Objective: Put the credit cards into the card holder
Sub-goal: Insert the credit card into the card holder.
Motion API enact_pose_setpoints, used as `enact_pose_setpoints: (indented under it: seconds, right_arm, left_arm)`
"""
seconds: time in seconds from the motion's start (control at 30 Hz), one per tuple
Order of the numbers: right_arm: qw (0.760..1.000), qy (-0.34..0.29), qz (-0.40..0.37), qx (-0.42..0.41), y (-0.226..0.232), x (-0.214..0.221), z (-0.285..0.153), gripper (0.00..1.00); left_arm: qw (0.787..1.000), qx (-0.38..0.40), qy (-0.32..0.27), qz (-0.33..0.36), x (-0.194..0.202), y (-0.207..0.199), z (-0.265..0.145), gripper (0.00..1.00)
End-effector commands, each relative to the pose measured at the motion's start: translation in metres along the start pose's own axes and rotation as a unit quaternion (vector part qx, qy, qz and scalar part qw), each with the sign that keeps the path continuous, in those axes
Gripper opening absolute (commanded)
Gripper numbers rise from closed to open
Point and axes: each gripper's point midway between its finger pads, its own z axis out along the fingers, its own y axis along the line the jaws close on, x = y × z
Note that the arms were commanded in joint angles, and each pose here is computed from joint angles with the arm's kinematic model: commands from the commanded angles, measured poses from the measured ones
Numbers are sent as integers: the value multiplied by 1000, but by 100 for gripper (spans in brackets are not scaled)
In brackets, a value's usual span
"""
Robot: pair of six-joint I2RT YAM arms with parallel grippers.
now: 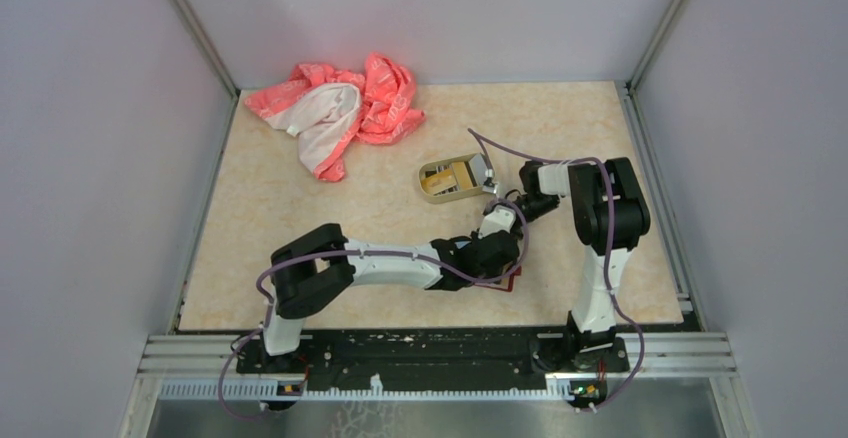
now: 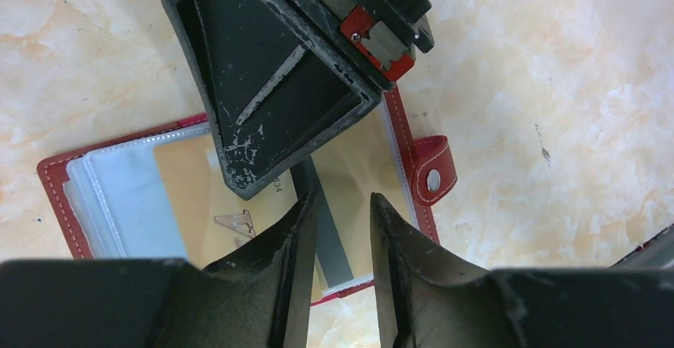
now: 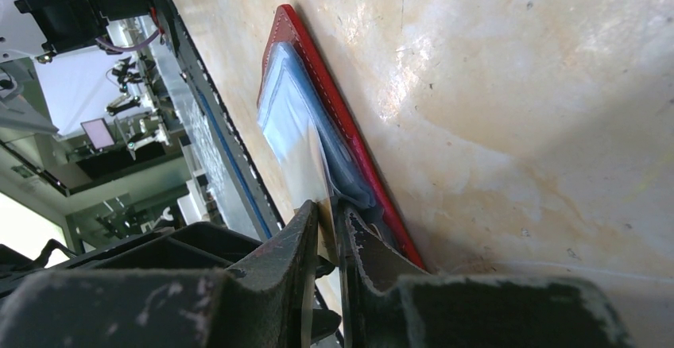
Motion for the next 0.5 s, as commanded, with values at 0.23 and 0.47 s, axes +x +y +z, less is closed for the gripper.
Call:
enact_pose_setpoints:
  seconds: [0.23, 0.47]
  right_arm:
    - [999, -7, -31, 5, -4, -12, 2, 16]
    - [999, -9, -36, 1, -1, -13, 0, 22]
  left_arm:
    - [996, -82, -14, 10, -1, 30, 1, 42]
    - [995, -101, -22, 13, -3, 37, 0, 45]
